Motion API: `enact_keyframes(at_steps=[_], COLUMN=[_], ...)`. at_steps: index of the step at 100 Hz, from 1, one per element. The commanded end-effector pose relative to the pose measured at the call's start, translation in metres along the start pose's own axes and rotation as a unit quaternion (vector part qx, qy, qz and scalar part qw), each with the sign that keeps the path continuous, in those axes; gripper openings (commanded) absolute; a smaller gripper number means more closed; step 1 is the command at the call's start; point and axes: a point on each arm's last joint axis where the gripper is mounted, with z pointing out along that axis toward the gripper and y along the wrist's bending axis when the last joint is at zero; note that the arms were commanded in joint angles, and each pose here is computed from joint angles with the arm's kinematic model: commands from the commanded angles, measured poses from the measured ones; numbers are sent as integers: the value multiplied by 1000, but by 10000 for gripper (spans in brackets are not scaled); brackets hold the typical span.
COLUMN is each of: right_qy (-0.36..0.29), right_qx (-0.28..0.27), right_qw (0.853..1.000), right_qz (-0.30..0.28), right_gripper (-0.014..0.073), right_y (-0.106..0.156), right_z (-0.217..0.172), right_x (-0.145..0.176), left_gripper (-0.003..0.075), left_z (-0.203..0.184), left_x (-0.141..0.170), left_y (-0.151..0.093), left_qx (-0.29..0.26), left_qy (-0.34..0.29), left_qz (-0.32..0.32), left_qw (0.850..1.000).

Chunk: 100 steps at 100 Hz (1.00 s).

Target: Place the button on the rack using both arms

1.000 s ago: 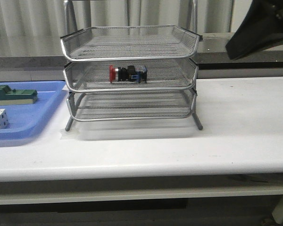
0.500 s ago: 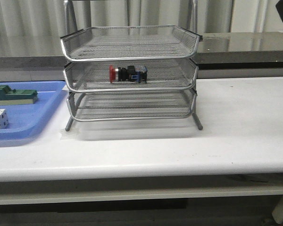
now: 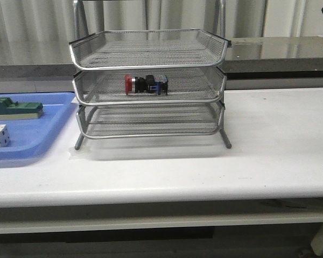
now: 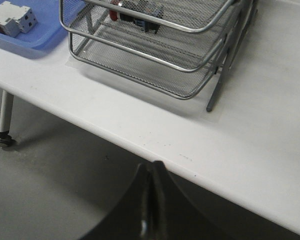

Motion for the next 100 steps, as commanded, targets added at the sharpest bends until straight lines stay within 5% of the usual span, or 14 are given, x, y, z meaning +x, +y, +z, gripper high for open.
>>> enact_keyframes(at_steps=[1, 46, 100], right_qy=[-67, -191, -309], right_qx=[17, 133, 240], right_qw=[997, 973, 920], right_qz=[-17, 2, 33], right_gripper=[-60, -60, -60], right_y=[-3, -24, -21], right_z=[-11, -55, -66], right_x=[-15, 46, 141], left_gripper=[-21, -21, -21], left_z=[-1, -1, -1], left_x=[-17, -17, -17], left_y=[2, 2, 2], left_qx=[-6, -6, -6], left_qy=[-53, -53, -53], left_qz=[-6, -6, -6], left_qw=[999, 999, 999])
